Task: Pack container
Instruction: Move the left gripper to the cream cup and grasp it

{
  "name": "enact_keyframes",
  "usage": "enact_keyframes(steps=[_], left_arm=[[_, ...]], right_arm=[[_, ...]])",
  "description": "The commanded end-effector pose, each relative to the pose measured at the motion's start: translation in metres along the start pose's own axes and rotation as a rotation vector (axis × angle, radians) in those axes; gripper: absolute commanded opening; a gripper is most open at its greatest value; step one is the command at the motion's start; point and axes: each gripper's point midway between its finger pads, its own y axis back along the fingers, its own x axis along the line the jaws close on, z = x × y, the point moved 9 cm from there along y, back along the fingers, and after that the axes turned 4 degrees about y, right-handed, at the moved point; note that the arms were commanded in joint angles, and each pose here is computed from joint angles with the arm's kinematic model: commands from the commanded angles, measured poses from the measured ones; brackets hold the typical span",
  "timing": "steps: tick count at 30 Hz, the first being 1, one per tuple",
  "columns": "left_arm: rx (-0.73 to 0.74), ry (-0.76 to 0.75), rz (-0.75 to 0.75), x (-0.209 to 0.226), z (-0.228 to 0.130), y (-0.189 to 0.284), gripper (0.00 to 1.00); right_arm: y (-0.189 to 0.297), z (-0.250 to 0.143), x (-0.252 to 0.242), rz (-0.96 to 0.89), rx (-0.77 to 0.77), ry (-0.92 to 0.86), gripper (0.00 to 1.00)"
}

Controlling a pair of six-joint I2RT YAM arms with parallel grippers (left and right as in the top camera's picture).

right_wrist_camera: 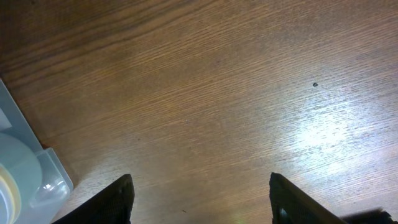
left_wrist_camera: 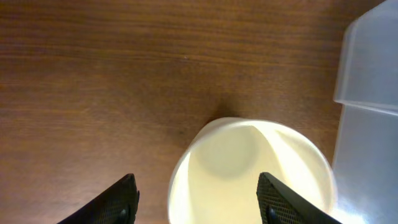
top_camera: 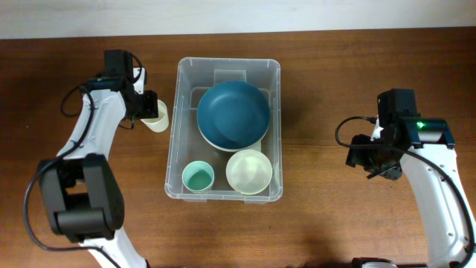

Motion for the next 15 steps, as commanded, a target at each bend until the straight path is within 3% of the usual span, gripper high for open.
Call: enact_keyframes(steps=[1,5,8,14,15], left_arm=[[0.031,-0.014,-0.027,-0.0011,-0.0012,-0.0214,0.60],[0.041,-0.010,-0.025,0.0008,-0.0021,-0.0274,0.45],[0.039,-0.011,-0.026,0.0005,-0.0019,-0.0274,0.42],[0.052,-0.011,-0.025,0.0006,-0.0039,-0.0273,0.01],[0.055,-0.011,-0.025,0.0006,-0.0043,-0.0273,0.01]], right_arm=[[0.0021,0.0002,-0.0021,-0.010,-0.012,0.002,0.65],[0.0021,0.0002,-0.0021,-0.010,-0.012,0.002,0.65],[0.0021,0.0002,-0.0021,-0.010,-0.012,0.002,0.65],[0.0021,0.0001,-0.0021,-0.010,-0.012,0.002,0.65],[0.0021,0.0001,-0.0021,-0.010,-0.012,0.002,0.65]])
